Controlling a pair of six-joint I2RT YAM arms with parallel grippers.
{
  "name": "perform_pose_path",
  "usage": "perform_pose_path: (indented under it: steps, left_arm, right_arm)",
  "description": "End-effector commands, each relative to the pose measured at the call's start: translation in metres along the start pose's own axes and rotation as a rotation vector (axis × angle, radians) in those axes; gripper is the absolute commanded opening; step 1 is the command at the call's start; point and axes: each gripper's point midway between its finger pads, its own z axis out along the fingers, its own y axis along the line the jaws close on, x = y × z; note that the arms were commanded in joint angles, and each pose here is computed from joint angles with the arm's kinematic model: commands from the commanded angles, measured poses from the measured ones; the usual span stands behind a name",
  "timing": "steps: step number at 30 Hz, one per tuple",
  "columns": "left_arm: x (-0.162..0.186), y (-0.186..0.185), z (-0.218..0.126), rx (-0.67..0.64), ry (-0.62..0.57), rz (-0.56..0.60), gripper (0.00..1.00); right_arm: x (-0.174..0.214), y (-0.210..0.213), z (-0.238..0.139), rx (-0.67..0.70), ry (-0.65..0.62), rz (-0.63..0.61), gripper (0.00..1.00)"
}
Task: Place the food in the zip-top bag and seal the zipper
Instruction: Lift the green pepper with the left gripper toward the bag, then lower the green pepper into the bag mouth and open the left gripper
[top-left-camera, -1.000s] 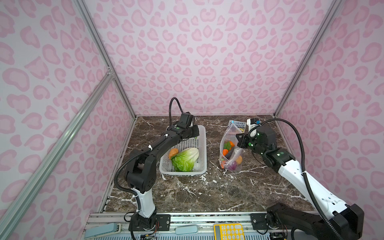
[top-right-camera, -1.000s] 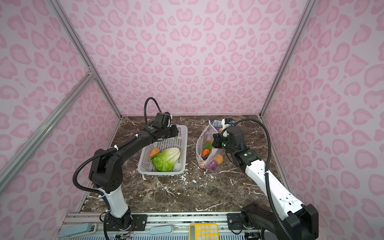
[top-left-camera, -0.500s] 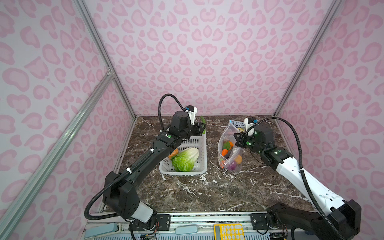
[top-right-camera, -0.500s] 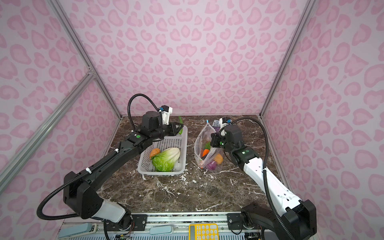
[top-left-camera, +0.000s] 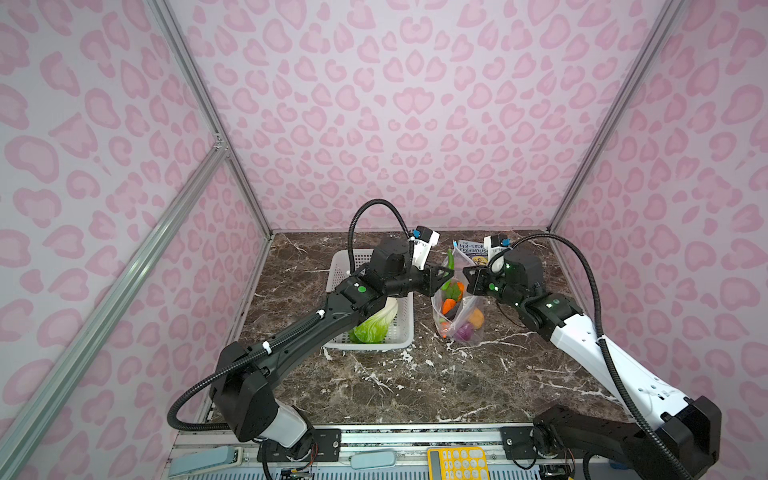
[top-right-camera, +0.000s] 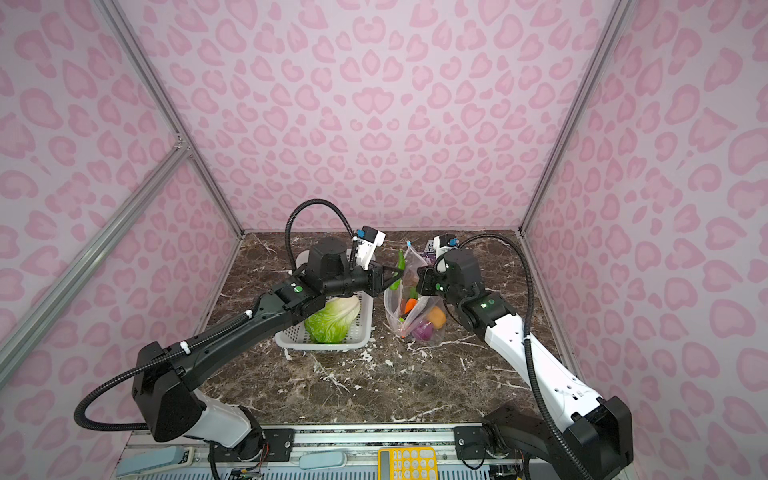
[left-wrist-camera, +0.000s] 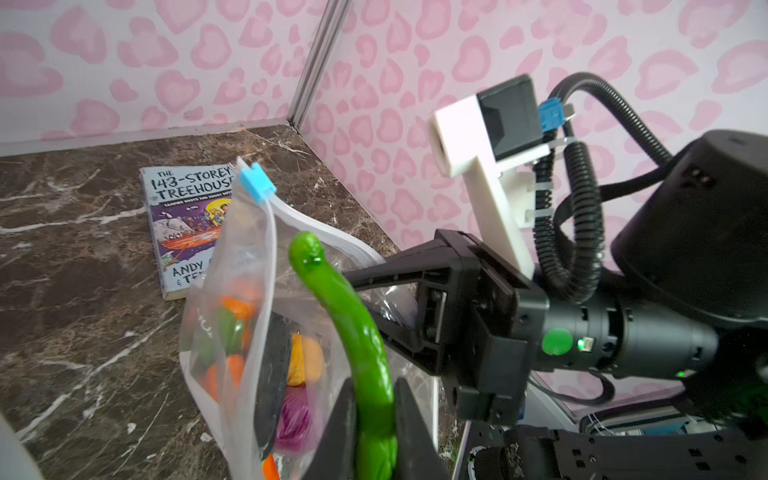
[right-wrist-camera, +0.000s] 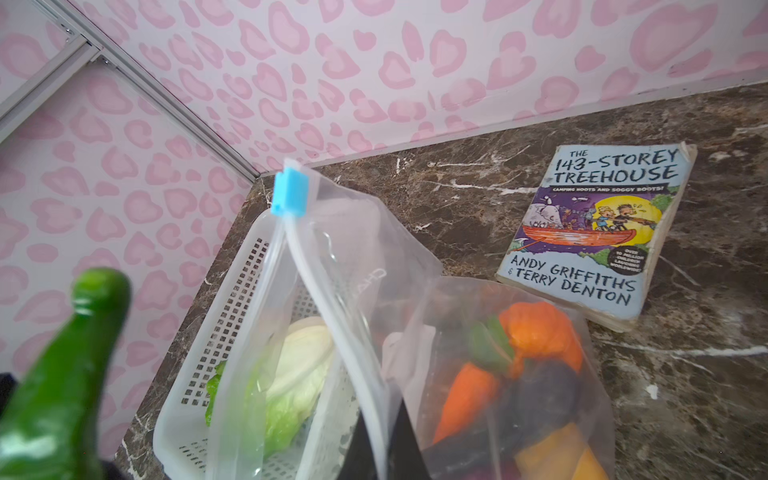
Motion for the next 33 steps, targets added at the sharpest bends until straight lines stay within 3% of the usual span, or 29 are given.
perform_pose_path:
  steps: [1, 7, 24, 33]
  left_arm:
    - [0.006, -0.005, 0.012, 0.022, 0.018, 0.032, 0.14]
    - [0.027, 0.018, 0.026, -0.090, 0.091, 0.089, 0.15]
    - [0.083, 0.071, 0.049, -0.339, 0.313, 0.070, 0.21]
    - [0.081, 0.062, 0.049, -0.310, 0.310, 0.040, 0.48]
  right_arm:
    - [-0.002, -0.001, -0.003, 0.007, -0.017, 0.003, 0.00]
    - [0.000, -0.001, -0.007, 0.002, -0.019, 0.003, 0.00]
    - [0.005, 0.004, 0.003, -0.006, 0.003, 0.000, 0.00]
    - [0.007, 0.005, 0.005, -0.006, 0.006, -0.002, 0.00]
